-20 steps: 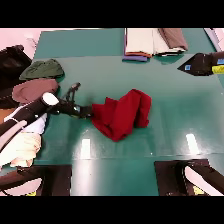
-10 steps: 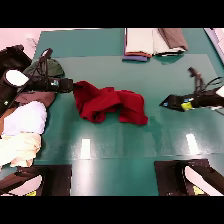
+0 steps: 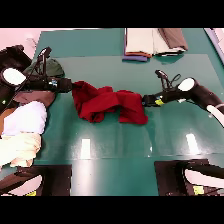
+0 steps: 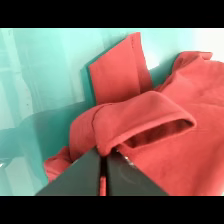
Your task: Fold the shirts.
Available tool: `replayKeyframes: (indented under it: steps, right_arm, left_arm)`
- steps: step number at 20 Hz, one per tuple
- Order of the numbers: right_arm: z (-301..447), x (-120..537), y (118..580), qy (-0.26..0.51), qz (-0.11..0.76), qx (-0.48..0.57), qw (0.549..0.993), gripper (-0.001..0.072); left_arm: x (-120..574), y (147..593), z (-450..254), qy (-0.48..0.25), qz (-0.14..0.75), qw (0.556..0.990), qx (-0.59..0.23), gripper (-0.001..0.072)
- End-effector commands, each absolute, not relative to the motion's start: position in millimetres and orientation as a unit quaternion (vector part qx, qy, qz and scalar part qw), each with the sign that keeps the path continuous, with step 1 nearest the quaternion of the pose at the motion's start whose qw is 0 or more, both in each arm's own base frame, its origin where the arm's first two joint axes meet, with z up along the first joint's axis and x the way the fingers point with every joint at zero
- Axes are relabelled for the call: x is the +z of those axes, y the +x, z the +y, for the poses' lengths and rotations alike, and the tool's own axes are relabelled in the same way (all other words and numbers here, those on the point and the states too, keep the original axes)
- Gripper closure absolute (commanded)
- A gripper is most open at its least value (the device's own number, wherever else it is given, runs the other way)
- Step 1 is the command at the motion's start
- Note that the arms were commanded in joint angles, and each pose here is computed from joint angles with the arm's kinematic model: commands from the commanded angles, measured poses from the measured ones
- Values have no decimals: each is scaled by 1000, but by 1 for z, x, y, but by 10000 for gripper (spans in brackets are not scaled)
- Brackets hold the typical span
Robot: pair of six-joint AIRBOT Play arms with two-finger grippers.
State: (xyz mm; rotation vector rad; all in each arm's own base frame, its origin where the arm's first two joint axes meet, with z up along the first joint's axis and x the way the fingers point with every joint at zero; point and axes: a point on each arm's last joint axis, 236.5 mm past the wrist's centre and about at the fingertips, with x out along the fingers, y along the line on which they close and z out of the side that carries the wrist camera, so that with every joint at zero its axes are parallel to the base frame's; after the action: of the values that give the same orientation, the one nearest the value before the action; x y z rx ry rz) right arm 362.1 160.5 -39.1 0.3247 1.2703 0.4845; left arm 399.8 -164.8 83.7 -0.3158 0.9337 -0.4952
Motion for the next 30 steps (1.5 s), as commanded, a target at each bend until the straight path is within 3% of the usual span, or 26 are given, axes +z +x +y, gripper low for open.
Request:
replayKeyframes:
  steps: [1,2,4,6,11,16,19,23,27,30]
  right_arm:
    - [179,-51,377,131,599,249,750,208]
    - [183,-55,375,124,607,259,741,240]
    - [194,-62,370,101,612,282,732,503]
    - [202,-63,373,76,597,298,741,697]
    - [181,3,404,75,507,278,812,698]
    - [111,159,401,76,345,232,906,699]
    - [86,262,368,46,252,220,941,700]
    - [68,369,312,17,147,189,971,700]
    - [54,406,278,23,116,149,982,700]
    - [52,371,280,65,184,150,969,700]
  left_arm:
    - [84,400,-164,-149,444,852,-235,683]
    - [84,400,-164,-149,444,852,-235,683]
    - [84,400,-164,-149,444,852,-235,684]
    - [84,400,-164,-149,444,852,-235,683]
    - [105,405,-166,-145,426,859,-242,684]
    - [262,409,-164,-114,262,920,-270,684]
    - [388,368,-150,-72,122,952,-272,684]
    - [509,279,-130,-34,-34,963,-264,684]
    - [563,225,-120,-18,-109,960,-258,685]
    - [540,246,-116,-21,-63,968,-243,685]
